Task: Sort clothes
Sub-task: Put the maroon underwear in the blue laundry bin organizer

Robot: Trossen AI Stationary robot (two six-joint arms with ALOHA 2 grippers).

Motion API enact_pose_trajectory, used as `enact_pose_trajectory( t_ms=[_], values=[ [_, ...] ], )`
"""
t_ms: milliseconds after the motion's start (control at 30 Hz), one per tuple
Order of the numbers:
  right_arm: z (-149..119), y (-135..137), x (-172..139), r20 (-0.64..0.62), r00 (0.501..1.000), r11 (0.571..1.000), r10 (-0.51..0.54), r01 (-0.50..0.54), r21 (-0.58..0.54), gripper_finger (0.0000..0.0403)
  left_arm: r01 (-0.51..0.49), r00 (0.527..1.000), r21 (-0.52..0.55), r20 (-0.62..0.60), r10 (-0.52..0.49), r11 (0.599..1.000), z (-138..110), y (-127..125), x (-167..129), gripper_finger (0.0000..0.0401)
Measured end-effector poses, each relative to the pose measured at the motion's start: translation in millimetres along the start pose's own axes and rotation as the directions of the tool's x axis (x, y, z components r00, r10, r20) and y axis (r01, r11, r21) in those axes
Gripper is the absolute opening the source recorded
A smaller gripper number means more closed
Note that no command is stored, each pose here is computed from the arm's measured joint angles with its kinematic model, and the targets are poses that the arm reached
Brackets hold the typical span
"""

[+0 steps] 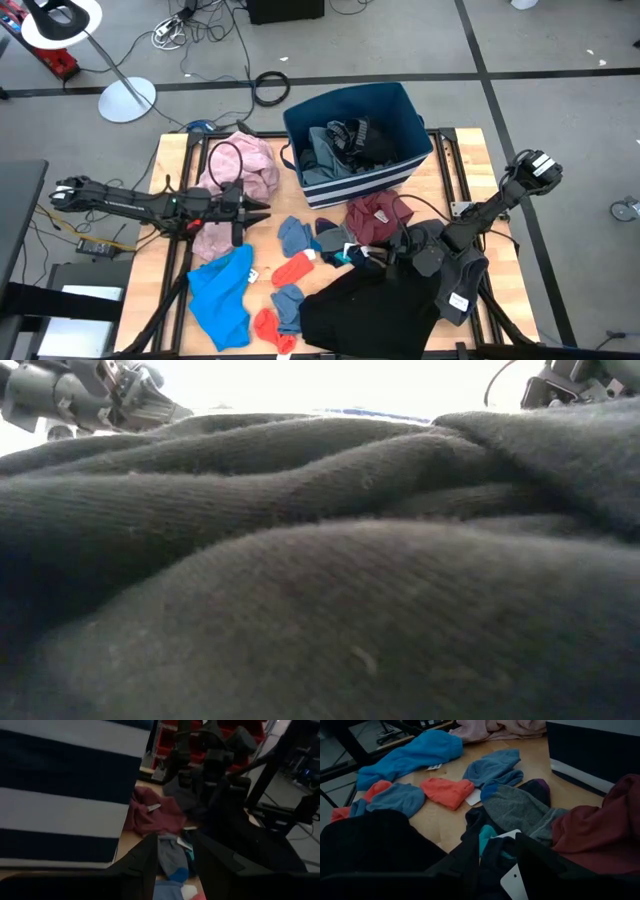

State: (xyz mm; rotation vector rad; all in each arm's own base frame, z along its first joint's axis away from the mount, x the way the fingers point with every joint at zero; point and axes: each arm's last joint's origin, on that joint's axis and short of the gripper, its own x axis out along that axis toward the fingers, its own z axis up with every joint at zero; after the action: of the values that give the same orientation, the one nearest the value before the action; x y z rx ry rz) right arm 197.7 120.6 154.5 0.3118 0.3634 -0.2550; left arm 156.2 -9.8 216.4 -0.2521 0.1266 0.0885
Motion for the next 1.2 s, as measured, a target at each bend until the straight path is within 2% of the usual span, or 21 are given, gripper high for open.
enact_pose_trajectory(
  t_ms=[333, 567, 733, 833, 933, 1067, 1200],
  values=[
    [2.4, -3.7, 3.5, 0.005, 1.000, 1.000, -0.023, 0.023, 0.003, 0.0128, -0.007, 1.000, 0.008, -0.025, 0.007, 1.000, -20.1, 5.7, -0.6, 0.0129],
    [6.0, -10.0, 8.9, 0.010, 0.998, 0.998, -0.059, 0.060, -0.013, 0.0128, -0.006, 1.000, 0.007, -0.023, 0.006, 1.000, -20.0, 5.6, -0.6, 0.0129],
    [21.1, -6.8, 14.3, 0.007, 0.998, 0.996, -0.068, 0.069, -0.065, 0.0128, 0.053, 0.998, 0.004, -0.039, -0.052, 0.999, -20.4, 3.9, -0.6, 0.0129],
    [34.5, -5.1, 15.7, -0.027, 0.993, 0.987, -0.118, 0.114, -0.115, 0.0128, 0.112, 0.992, 0.005, -0.056, -0.112, 0.994, -20.9, 2.2, -0.8, 0.0129],
    [49.0, -7.9, 16.4, -0.095, 0.972, 0.971, -0.213, 0.199, -0.132, 0.0128, 0.172, 0.983, 0.005, -0.071, -0.171, 0.985, -21.2, 0.5, -1.1, 0.0129],
    [65.3, -15.5, 16.6, -0.178, 0.924, 0.941, -0.337, 0.324, -0.099, 0.0128, 0.209, 0.975, 0.002, -0.081, -0.209, 0.978, -21.5, -0.7, -1.3, 0.0129],
    [72.4, -26.9, 21.3, -0.233, 0.896, 0.924, -0.377, 0.380, -0.034, 0.0128, 0.204, 0.976, 0.007, -0.078, -0.203, 0.979, -21.2, -0.5, -1.2, 0.0129]
  ],
)
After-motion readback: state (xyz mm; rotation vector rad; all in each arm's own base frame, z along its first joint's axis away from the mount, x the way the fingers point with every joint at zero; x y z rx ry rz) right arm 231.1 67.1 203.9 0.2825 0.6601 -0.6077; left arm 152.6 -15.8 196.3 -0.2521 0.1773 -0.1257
